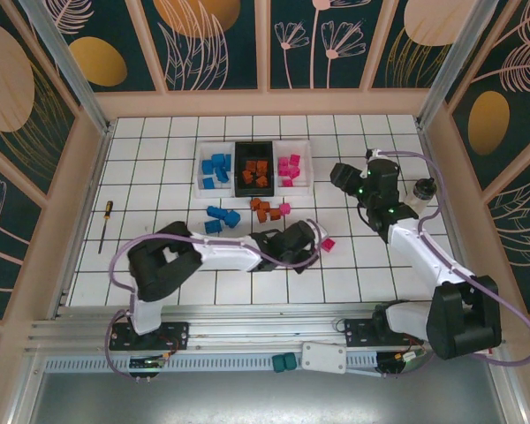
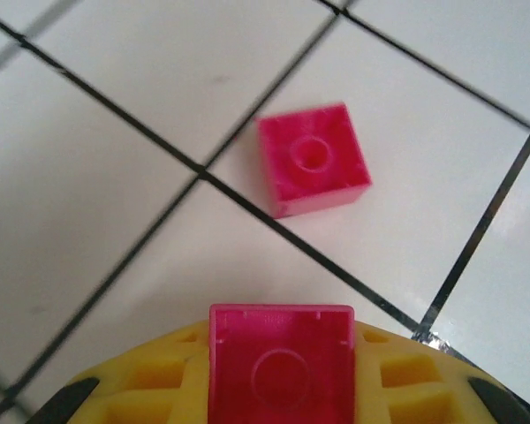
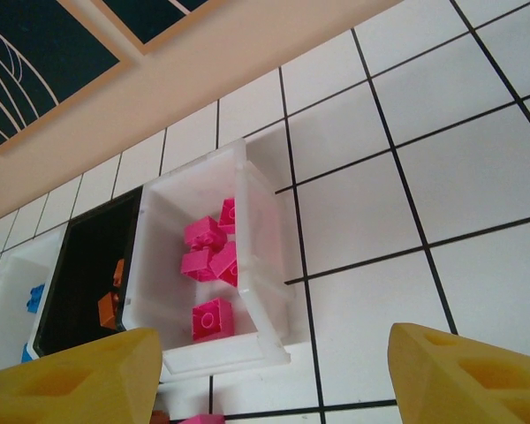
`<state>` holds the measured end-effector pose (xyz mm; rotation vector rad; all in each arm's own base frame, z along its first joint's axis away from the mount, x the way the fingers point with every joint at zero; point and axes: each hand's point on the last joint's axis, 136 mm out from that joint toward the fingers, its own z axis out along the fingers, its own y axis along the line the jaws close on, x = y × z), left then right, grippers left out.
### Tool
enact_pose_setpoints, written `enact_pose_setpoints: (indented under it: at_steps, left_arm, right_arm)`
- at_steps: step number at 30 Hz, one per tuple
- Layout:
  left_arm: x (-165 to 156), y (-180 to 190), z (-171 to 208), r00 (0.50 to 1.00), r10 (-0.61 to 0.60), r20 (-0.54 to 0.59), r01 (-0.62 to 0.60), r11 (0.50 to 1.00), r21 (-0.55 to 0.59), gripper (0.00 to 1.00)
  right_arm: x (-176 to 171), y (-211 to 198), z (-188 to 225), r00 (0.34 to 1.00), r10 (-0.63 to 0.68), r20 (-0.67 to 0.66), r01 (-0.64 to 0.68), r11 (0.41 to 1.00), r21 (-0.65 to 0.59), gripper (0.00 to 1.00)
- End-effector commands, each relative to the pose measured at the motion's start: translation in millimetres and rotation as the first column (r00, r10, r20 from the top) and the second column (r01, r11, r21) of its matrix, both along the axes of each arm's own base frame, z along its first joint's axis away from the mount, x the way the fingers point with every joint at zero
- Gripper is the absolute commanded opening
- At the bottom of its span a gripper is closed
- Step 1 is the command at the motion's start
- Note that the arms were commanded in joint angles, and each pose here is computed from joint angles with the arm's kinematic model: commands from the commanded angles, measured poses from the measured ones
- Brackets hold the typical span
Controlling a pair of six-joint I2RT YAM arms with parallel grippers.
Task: Sort the legos into containers by color
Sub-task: Pick up the lego from the center of the table, then place the lego in the container, then pick up the lego from the center of the table.
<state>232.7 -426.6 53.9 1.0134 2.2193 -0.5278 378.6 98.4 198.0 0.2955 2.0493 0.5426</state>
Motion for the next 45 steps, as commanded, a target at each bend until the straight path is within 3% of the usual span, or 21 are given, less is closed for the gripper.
enact_pose_setpoints:
  at_steps: [1,5,9,13,17,22,25,30,33,40,45]
  left_arm:
    - [44.8,16.7,60.8,0.990,0.143,0.011,-0.137,0.968,-0.210,0.12]
    - [94.1,38.3,83.4,0.960,0.280,0.002,-0.269,0.923,-0.274,0.11]
    - [148.6,51.9,92.4,0.909,0.408,-0.084,-0.411,0.846,-0.339,0.10]
    - [178.7,31.5,91.5,0.907,0.405,-0.116,-0.420,0.842,-0.339,0.11]
    - [210.2,29.7,79.4,0.867,0.479,-0.136,-0.497,0.819,-0.286,0.12]
    - [240.1,33.5,70.2,0.836,0.524,-0.163,-0.548,0.790,-0.276,0.23]
    - [251.2,28.3,74.0,0.837,0.524,-0.160,-0.547,0.790,-0.277,0.42]
    - [252.6,21.3,116.5,0.856,0.494,-0.150,-0.512,0.776,-0.369,0.66]
    - [245.1,23.9,150.7,0.869,0.475,-0.138,-0.485,0.761,-0.431,0.75]
    - [196.1,48.7,208.8,0.900,0.414,-0.138,-0.414,0.710,-0.570,0.98]
    - [151.2,86.8,210.1,0.894,0.422,-0.151,-0.421,0.675,-0.606,0.99]
  right_arm:
    - [-5.5,-4.1,2.4,1.000,-0.013,0.022,0.012,1.000,0.019,0.69]
    - [-11.7,-3.8,-9.5,1.000,-0.007,0.003,0.007,1.000,0.024,0.69]
    - [-18.1,-4.0,-23.2,1.000,-0.002,-0.026,0.002,1.000,0.019,0.69]
    - [-24.5,-4.2,-32.0,0.999,0.004,-0.047,-0.003,1.000,0.015,0.69]
    - [-33.1,-2.5,-41.6,0.998,0.014,-0.069,-0.014,1.000,0.006,0.69]
    - [-48.2,-1.1,-55.9,0.995,0.028,-0.099,-0.029,1.000,-0.002,0.69]
    - [-56.8,2.8,-62.3,0.992,0.046,-0.116,-0.047,0.999,-0.004,0.69]
    - [-69.4,8.4,-75.2,0.986,0.071,-0.154,-0.074,0.997,-0.014,0.70]
    - [-75.5,12.3,-84.2,0.980,0.085,-0.179,-0.090,0.996,-0.020,0.70]
    - [-90.5,25.7,-111.0,0.957,0.116,-0.264,-0.133,0.990,-0.048,0.71]
    - [-102.7,33.7,-139.9,0.928,0.119,-0.352,-0.166,0.980,-0.106,0.71]
